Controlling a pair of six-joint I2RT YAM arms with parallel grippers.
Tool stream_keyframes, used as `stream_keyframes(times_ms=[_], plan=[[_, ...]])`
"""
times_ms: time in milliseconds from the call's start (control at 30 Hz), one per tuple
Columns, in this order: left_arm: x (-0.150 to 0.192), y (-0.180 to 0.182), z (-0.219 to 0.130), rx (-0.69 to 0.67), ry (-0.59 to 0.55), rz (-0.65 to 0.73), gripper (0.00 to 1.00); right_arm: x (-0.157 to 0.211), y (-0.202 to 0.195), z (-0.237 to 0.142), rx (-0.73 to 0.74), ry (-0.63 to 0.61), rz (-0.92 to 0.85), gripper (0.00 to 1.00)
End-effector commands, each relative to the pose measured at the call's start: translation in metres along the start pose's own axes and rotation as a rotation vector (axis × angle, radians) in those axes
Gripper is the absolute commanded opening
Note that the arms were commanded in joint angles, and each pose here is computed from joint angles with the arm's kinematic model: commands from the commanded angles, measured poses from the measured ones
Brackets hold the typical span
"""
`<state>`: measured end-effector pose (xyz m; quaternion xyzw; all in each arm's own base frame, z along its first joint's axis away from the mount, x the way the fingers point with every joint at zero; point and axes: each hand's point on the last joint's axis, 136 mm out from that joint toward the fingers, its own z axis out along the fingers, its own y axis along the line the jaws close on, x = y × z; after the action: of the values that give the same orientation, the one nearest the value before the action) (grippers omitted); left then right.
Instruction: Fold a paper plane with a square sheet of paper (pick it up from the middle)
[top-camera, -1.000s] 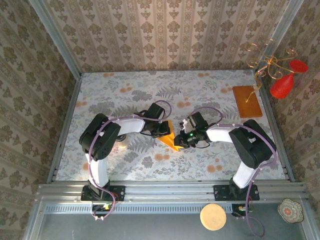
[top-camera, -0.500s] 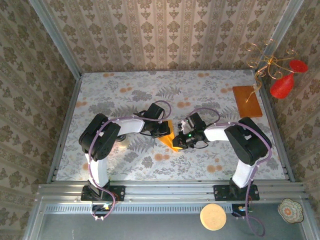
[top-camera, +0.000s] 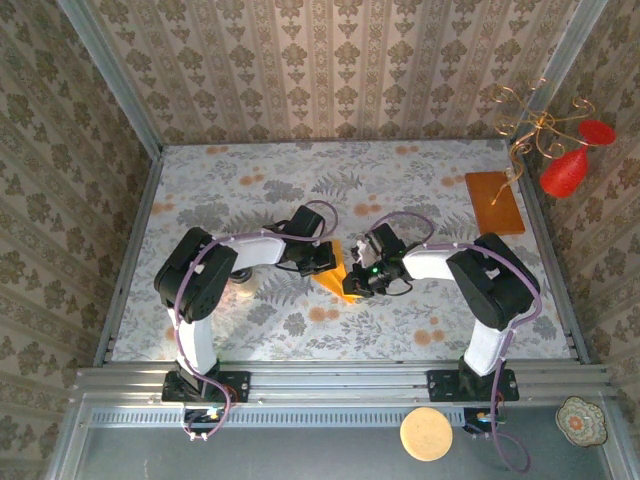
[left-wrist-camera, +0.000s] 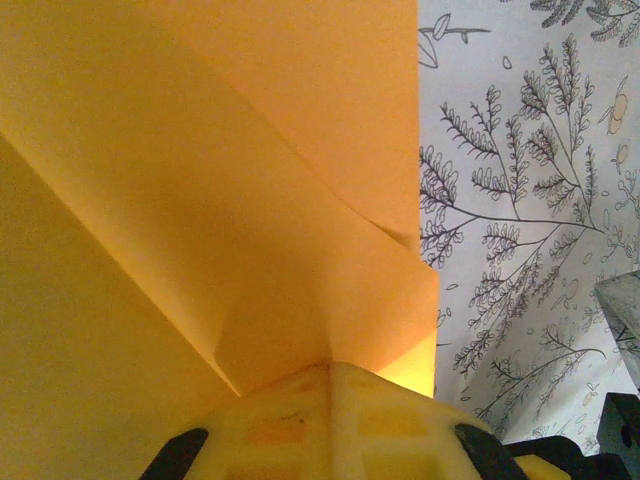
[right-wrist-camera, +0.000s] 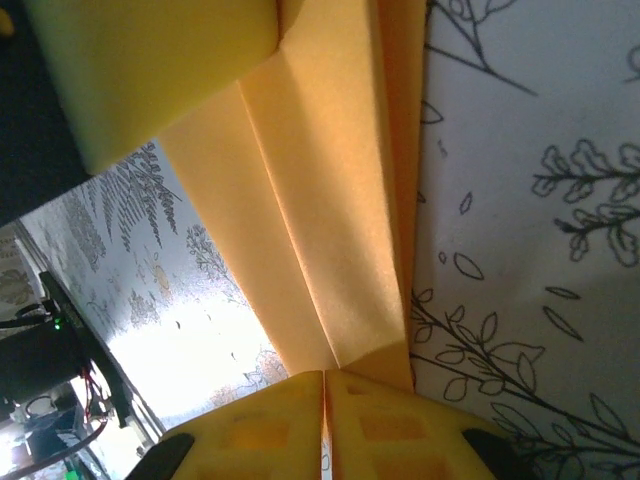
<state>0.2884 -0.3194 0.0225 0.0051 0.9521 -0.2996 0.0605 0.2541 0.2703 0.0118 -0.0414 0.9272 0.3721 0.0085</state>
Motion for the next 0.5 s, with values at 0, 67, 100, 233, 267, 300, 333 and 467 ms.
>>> stream_keyframes(times_ms=[0, 67, 100, 233, 267, 300, 333, 467], plan=[[0.002, 0.015, -0.001, -0.049, 0.011, -0.019, 0.08, 0.023, -0.038, 0.006, 0.156, 0.069, 0.05, 0.13], [0.002, 0.019, 0.0, -0.059, 0.013, -0.025, 0.08, 0.025, -0.04, 0.006, 0.167, 0.075, 0.051, 0.13], [0.002, 0.02, 0.001, -0.061, 0.015, -0.027, 0.08, 0.025, -0.04, 0.006, 0.164, 0.075, 0.049, 0.13], [0.005, 0.025, 0.004, -0.065, 0.023, -0.036, 0.07, 0.011, -0.007, -0.006, 0.036, 0.011, 0.023, 0.14], [0.005, 0.026, 0.004, -0.064, 0.025, -0.039, 0.07, 0.003, 0.007, -0.015, -0.017, -0.031, 0.016, 0.15], [0.006, 0.027, 0.005, -0.064, 0.026, -0.039, 0.07, -0.006, 0.019, -0.025, -0.056, -0.075, 0.006, 0.17], [0.006, 0.027, 0.005, -0.06, 0.025, -0.039, 0.07, -0.014, 0.03, -0.035, -0.082, -0.122, -0.006, 0.21], [0.007, 0.026, 0.006, -0.051, 0.023, -0.038, 0.07, -0.032, 0.035, -0.056, -0.036, -0.218, -0.01, 0.26]])
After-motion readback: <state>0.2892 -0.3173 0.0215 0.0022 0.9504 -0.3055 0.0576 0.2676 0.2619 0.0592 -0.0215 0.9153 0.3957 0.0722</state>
